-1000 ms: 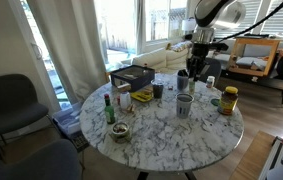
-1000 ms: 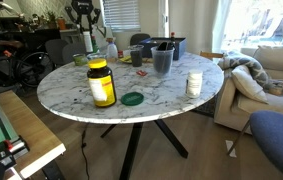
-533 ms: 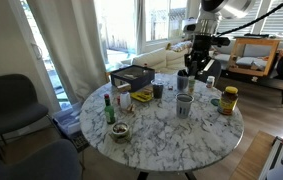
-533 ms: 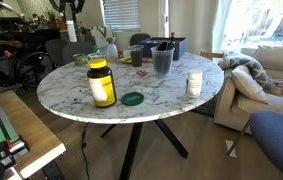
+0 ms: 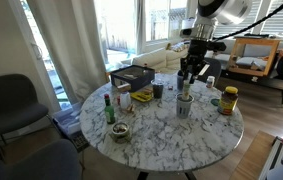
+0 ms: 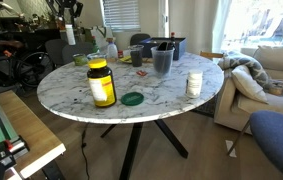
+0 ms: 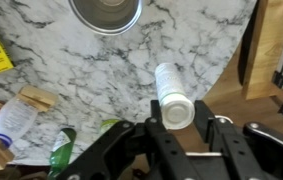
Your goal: Remove the small medicine bottle from the metallic cup and place it on the table
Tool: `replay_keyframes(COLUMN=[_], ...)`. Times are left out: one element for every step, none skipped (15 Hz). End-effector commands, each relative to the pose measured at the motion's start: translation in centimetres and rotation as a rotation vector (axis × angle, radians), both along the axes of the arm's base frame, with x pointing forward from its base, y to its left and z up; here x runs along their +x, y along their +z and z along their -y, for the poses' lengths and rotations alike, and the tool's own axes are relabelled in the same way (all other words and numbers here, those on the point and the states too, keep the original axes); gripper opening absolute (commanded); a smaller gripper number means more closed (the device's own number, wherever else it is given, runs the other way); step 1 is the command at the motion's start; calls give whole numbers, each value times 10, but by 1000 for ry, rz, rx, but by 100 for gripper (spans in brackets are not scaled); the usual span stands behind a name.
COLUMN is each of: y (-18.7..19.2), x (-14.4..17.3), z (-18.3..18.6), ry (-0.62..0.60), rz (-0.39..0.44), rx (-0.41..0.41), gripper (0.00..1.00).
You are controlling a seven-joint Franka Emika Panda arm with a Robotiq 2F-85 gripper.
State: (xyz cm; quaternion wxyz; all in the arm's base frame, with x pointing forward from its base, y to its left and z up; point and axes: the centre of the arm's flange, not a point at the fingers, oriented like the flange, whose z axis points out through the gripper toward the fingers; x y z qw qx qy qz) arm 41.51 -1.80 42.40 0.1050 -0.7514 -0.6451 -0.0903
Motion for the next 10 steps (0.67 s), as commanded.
replay_keyframes(y=[-17,-23,-30,-41,-53,-68,-78,-88,-71,-82], x=[62,83,100,118,134,150,161,172,131,140], z=[-19,-18,-20,-22,-25,-27,-29,-29,-26,-29], ry=[-189,-251,-315,-375,-434,-491,-546,-591,-505,-511], rz=[90,113,123,130,135,132,121,84,121,106], rx=[45,55,62,59,53,46,47,58,39,34], gripper=[12,12,12,12,12,12,12,12,12,37])
